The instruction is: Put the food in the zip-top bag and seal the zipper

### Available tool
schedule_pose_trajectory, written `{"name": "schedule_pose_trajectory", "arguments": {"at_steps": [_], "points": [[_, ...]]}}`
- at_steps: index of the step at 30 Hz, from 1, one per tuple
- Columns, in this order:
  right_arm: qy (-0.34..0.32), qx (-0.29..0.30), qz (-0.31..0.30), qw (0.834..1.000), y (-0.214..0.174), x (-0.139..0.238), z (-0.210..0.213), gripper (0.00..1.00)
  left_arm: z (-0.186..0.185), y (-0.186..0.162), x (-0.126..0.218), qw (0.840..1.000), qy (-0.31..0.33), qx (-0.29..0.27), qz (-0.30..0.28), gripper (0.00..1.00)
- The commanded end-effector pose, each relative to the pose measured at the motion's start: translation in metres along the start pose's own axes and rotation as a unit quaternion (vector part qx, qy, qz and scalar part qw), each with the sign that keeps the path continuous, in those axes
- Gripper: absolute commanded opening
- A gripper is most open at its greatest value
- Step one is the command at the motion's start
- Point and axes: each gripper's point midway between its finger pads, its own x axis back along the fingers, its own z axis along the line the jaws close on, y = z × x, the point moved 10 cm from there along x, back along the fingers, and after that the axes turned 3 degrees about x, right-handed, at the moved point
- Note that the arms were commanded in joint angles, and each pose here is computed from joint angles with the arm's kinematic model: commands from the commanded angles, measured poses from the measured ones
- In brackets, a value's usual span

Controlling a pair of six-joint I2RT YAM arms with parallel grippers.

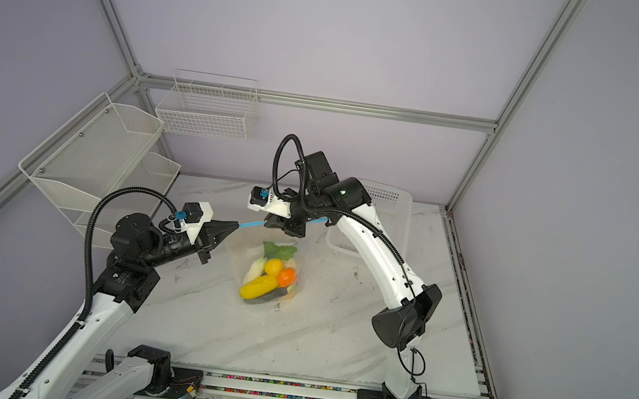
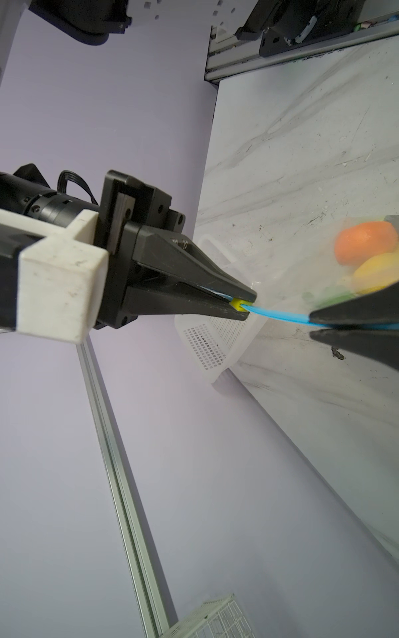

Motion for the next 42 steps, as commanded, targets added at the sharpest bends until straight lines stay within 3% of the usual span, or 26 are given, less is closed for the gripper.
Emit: {"name": "schedule_pose_trajectory", "arguments": {"at_steps": [1, 18, 42], "points": [[0.002, 0.013, -0.009, 1.0, 0.006, 0.005, 0.002, 0.14, -0.002, 0.029, 0.008, 0.998, 0.02, -0.046, -0.033, 0.0], [-0.01, 0.013, 0.0, 1.0, 0.007, 0.009, 0.001, 0.14, 0.002, 0.022, 0.021, 0.991, 0.125, -0.049, -0.002, 0.0], [-0.015, 0.012, 0.008, 1.0, 0.004, 0.008, 0.001, 0.14, 0.021, 0.017, 0.038, 0.952, 0.304, -0.04, 0.027, 0.0]]}}
